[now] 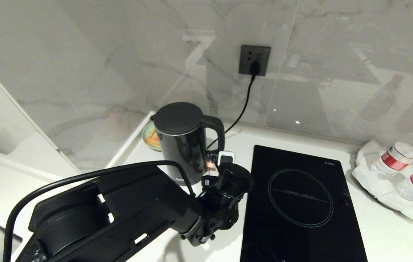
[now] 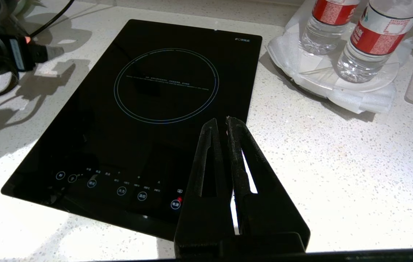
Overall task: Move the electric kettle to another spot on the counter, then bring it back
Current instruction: Finish boiling water
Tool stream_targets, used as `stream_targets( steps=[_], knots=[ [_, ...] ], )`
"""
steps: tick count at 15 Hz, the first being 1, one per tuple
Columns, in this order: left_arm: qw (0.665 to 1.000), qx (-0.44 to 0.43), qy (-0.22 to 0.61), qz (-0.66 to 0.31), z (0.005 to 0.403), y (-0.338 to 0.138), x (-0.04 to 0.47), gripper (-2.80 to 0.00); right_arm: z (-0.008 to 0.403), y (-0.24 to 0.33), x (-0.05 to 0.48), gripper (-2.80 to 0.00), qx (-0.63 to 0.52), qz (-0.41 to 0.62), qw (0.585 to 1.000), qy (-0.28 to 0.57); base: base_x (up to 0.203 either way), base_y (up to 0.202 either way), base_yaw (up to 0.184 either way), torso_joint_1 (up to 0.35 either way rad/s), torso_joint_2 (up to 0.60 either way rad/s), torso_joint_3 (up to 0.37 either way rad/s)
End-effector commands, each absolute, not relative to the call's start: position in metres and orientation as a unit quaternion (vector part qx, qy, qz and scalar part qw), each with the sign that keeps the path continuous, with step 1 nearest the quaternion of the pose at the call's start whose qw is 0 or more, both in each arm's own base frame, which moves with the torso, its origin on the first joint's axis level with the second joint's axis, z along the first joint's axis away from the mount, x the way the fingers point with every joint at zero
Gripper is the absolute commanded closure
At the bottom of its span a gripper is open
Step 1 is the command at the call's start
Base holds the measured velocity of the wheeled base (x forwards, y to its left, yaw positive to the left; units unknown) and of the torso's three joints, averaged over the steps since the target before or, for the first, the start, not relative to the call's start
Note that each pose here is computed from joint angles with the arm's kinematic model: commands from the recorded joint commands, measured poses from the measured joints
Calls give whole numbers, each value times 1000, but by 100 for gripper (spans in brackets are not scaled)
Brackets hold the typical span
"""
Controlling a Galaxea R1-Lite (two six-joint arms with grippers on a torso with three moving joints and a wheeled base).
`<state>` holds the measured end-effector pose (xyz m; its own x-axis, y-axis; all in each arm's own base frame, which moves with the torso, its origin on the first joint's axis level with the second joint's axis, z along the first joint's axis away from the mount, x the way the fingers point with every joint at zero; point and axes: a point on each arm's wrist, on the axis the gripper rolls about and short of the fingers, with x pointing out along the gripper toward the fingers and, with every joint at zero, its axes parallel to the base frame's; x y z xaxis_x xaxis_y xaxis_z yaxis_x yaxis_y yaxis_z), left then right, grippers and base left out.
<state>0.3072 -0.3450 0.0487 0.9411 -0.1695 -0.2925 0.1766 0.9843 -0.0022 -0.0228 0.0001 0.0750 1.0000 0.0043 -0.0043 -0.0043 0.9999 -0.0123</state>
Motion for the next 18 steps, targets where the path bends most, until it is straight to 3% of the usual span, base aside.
stream_targets(
  steps=[1,18],
  knots=[
    [984,16,152,-90,38,-350,307,-280,75,0,-23,0,-6,2,1000,2,0,0,0,0,0,0],
    [990,-9,125,-67,43,-353,340,-280,75,0,-23,0,-6,2,1000,2,0,0,0,0,0,0]
  ],
)
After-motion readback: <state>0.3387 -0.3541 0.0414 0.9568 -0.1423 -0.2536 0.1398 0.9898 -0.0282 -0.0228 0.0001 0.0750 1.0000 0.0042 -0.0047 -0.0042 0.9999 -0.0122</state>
